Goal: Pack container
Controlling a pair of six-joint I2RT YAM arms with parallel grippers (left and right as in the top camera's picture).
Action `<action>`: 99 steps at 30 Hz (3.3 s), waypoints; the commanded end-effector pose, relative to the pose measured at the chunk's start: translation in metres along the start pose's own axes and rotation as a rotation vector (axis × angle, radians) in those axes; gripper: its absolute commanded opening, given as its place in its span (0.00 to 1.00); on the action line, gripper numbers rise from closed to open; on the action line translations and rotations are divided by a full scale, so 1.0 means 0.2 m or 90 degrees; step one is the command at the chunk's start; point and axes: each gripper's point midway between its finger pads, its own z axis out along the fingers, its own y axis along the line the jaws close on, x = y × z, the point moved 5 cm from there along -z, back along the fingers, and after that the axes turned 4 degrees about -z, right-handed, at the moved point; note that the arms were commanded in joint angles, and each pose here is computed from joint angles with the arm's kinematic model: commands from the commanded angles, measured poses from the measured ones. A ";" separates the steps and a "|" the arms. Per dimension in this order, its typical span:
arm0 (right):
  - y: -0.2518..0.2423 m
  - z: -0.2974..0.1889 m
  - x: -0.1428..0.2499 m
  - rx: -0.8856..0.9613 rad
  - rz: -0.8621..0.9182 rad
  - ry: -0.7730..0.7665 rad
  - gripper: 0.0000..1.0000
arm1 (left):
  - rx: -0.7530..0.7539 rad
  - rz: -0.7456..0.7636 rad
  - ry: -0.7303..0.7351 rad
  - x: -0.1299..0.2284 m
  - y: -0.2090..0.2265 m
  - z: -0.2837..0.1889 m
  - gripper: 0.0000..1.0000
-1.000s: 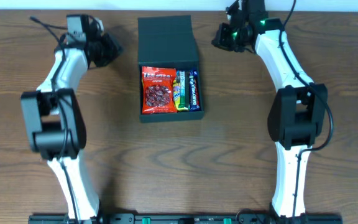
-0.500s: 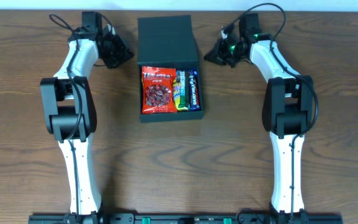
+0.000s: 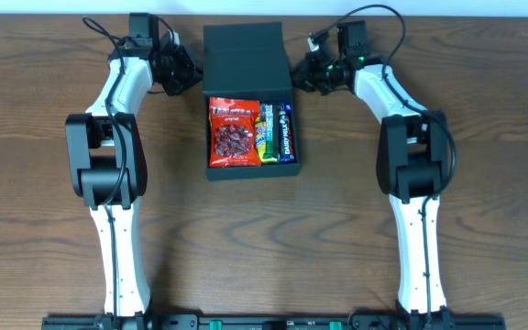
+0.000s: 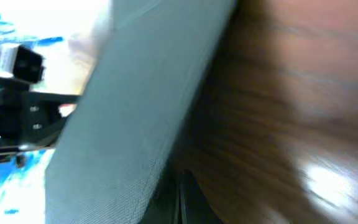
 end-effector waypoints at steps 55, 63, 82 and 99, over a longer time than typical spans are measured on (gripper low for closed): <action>0.82 -0.61 0.20 0.085 -0.277 0.111 0.01 | -0.016 0.495 0.070 0.33 -0.43 -0.81 0.06; 0.87 -0.73 0.19 0.168 -0.303 0.083 0.01 | -0.054 0.511 0.042 0.33 -0.46 -0.89 0.06; 0.97 -1.01 0.41 0.312 -0.293 0.139 0.02 | -0.084 0.495 0.119 0.60 -0.46 -1.15 0.06; 1.31 -1.32 1.14 0.438 -0.417 0.135 0.02 | -0.074 0.520 0.010 1.20 -0.24 -1.45 0.06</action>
